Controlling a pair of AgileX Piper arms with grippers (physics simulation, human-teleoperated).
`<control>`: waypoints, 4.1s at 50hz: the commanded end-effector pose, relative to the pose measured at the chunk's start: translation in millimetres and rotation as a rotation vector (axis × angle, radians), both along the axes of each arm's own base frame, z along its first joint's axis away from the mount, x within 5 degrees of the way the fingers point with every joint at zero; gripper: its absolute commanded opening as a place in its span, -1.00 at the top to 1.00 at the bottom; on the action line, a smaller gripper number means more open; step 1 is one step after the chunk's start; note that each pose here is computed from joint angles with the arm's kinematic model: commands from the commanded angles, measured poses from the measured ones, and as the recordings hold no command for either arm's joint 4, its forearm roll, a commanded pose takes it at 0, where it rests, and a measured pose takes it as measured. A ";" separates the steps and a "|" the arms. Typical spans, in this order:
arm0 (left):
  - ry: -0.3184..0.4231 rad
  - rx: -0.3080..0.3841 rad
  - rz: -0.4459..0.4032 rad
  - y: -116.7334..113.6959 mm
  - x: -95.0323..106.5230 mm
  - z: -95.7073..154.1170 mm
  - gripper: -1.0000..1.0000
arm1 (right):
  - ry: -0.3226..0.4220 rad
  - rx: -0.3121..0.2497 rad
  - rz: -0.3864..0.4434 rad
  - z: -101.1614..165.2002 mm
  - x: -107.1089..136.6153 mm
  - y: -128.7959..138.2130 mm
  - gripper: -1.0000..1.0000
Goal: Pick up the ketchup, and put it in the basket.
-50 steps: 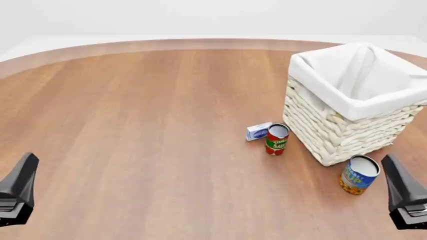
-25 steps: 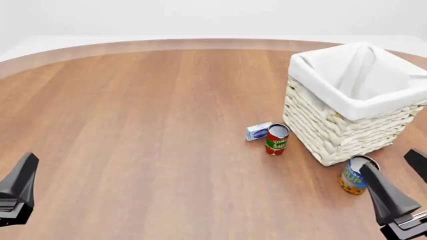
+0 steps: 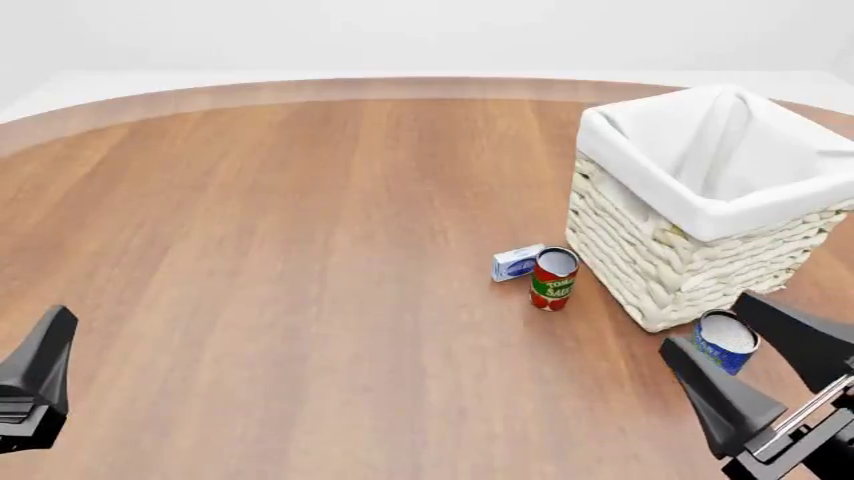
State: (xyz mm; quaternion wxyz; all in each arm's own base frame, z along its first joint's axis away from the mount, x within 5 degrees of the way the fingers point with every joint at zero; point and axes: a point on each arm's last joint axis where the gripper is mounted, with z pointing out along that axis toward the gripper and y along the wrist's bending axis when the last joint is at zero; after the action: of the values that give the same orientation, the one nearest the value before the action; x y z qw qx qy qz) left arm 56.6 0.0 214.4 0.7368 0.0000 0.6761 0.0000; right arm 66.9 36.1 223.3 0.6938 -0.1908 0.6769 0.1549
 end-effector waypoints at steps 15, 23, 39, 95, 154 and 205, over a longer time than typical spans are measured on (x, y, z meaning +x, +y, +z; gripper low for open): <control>0.000 0.000 0.000 0.0 0.0 0.0 -1.00 | 0.041 -0.035 0.225 16.2 23.8 43.5 -1.00; 0.000 0.000 0.000 0.0 0.0 0.0 -1.00 | 0.051 -0.053 0.278 17.5 34.1 62.3 -1.00; 0.000 0.000 0.000 0.0 0.0 0.0 -1.00 | 0.096 -0.077 0.389 14.9 49.9 106.3 -1.00; 0.000 0.000 0.000 0.0 0.0 0.0 -1.00 | 0.240 -0.123 0.700 0.9 28.6 217.0 -1.00; 0.000 0.000 0.000 0.0 0.0 0.0 -1.00 | 0.393 -0.086 0.873 -1.8 -15.2 292.5 -1.00; 0.000 0.000 0.000 0.0 0.0 0.0 -1.00 | 0.503 -0.055 0.876 -18.3 -21.0 332.8 -1.00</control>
State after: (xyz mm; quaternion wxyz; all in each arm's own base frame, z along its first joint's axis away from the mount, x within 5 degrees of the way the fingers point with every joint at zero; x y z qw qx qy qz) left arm 56.6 0.0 214.4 0.7368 0.0000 0.6761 0.0000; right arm 46.2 361.8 210.1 0.3827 -0.4373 0.6759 0.4532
